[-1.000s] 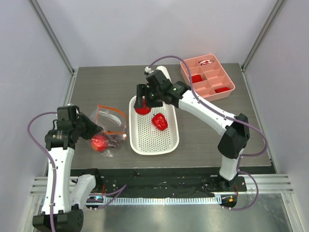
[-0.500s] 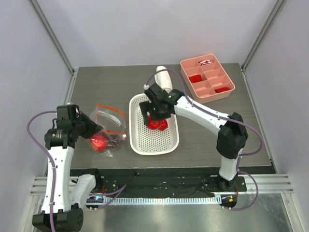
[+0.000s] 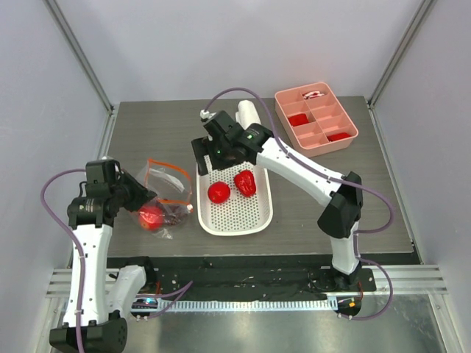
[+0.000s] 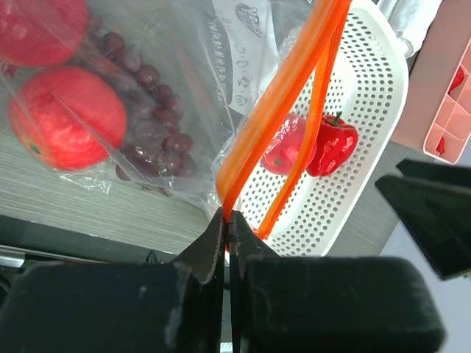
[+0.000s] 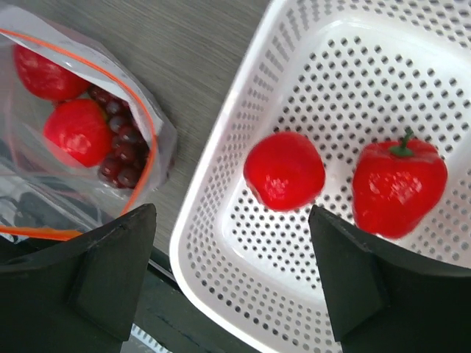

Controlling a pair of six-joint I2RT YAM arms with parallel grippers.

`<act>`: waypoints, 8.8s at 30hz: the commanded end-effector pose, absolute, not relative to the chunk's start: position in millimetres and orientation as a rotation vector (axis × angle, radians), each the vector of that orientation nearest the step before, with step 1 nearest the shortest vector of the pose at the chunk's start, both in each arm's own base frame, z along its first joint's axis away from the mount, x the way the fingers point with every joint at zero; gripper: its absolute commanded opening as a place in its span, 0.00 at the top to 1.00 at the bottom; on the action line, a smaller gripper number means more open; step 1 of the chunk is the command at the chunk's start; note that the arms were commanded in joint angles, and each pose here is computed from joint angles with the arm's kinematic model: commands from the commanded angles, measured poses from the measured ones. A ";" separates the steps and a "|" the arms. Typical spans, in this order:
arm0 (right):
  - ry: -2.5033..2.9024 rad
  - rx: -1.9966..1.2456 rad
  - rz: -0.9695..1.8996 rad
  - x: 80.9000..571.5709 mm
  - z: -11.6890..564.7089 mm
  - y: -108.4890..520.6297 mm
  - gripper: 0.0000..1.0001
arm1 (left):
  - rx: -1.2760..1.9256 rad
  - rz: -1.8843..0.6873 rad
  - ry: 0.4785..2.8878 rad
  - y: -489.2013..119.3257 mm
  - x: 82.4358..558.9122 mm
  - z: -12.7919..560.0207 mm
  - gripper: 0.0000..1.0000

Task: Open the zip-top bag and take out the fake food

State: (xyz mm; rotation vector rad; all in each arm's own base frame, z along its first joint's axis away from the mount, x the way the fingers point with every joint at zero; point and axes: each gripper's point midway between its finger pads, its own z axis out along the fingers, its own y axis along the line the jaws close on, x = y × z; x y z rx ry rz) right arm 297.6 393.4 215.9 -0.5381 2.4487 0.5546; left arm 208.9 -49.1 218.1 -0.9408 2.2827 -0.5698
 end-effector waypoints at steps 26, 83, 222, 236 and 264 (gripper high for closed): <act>2.487 -0.835 0.943 210.4 134.4 534.6 0.44 | -0.899 -0.654 2.245 -59.4 202.4 227.1 1.00; 2.035 -0.600 1.145 250.7 385.0 444.9 0.99 | -0.965 -0.505 2.321 -44.4 183.4 186.1 1.00; 2.187 -0.989 0.651 226.9 49.2 558.9 0.01 | -1.049 -0.437 2.252 -37.1 119.9 182.0 1.00; 2.016 -0.969 0.729 232.9 101.9 559.2 0.65 | -1.060 -0.437 2.256 -37.2 120.1 173.2 1.00; 1.753 -1.290 1.877 88.2 317.9 520.0 0.79 | -0.843 -0.376 2.163 -21.9 184.0 247.2 1.00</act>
